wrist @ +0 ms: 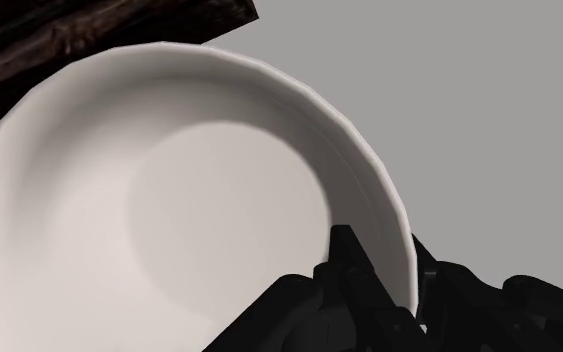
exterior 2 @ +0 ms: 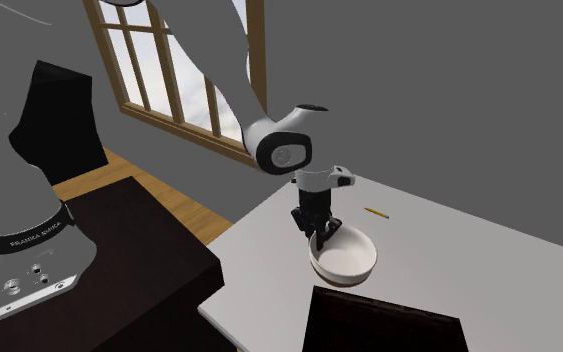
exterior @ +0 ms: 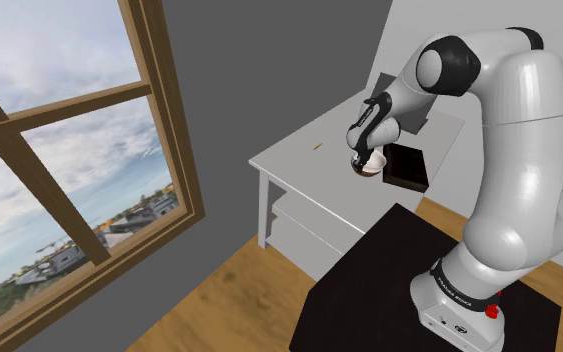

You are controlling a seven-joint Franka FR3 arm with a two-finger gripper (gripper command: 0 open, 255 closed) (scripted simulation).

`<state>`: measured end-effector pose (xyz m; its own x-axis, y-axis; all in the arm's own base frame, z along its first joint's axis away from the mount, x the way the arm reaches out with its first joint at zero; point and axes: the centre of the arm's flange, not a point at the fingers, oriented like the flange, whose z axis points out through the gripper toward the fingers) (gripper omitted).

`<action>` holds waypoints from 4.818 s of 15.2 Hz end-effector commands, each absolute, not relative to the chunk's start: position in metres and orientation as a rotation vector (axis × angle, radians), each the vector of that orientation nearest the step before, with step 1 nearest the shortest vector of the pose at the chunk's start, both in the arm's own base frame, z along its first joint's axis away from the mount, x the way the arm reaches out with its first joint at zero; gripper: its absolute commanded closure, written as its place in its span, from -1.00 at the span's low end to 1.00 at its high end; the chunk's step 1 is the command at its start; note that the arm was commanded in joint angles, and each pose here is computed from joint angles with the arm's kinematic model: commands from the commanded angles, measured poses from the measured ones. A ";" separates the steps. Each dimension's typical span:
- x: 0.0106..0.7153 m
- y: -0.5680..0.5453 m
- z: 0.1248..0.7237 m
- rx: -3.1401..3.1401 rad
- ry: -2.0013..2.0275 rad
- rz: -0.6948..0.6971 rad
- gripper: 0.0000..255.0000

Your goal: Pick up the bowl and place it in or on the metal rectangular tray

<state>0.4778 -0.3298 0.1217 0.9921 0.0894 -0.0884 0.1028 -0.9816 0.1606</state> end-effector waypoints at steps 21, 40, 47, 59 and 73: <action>0.478 -0.330 0.237 2.970 0.144 -0.120 1.00; 0.365 -0.499 0.235 2.970 0.144 -0.120 1.00; 0.365 -0.499 0.198 2.970 0.144 -0.120 1.00; 0.365 -0.499 0.167 2.970 0.144 -0.120 1.00; 0.369 -0.490 0.216 2.970 0.144 -0.120 -1.00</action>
<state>0.3686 -0.4907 0.2147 0.9921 0.0897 -0.0876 0.1029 -0.9815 0.1614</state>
